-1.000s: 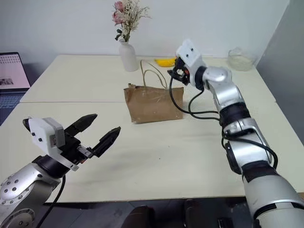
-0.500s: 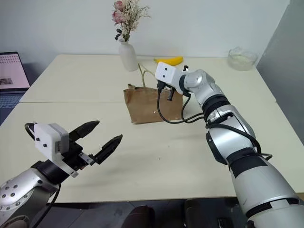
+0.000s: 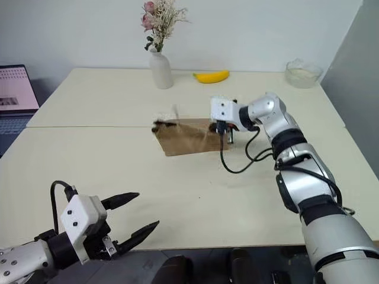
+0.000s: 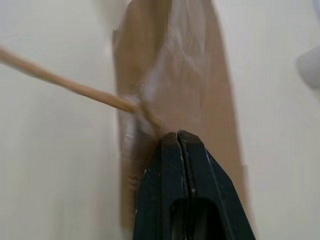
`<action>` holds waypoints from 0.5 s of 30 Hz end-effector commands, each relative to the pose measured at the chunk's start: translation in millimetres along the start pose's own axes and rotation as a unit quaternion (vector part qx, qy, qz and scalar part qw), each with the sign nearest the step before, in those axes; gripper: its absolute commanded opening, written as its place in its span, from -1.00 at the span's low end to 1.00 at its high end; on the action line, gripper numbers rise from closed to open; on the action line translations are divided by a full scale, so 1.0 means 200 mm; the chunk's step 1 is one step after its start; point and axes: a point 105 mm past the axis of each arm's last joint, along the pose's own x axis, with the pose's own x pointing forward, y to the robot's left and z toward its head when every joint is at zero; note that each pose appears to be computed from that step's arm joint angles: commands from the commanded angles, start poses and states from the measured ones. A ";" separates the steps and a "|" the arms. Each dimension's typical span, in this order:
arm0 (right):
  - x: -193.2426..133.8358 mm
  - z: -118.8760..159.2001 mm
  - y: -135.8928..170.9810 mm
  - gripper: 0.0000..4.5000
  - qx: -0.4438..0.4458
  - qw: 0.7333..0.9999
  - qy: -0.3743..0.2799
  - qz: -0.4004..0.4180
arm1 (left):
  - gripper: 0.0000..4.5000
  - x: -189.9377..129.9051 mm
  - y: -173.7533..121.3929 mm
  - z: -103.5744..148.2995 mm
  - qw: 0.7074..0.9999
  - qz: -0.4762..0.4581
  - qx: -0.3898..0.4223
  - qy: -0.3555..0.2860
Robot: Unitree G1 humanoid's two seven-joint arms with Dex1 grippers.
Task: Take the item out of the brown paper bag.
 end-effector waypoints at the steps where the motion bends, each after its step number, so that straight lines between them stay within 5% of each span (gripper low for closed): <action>1: -0.05 0.06 0.05 -0.99 -0.016 0.999 -0.027 0.013 | 1.00 0.01 -0.02 0.01 1.000 -0.021 0.019 -0.003; 9: -0.18 0.16 0.11 -0.99 0.006 0.996 -0.090 -0.027 | 1.00 0.01 0.02 0.07 0.999 -0.022 0.021 -0.028; 12: -0.22 0.20 0.14 -0.75 0.034 0.991 -0.122 -0.043 | 1.00 0.02 0.11 0.10 0.997 0.009 0.064 -0.035; 15: -0.26 0.21 0.32 -0.29 0.088 0.986 -0.142 0.000 | 1.00 0.04 0.25 0.10 0.984 0.029 0.171 -0.028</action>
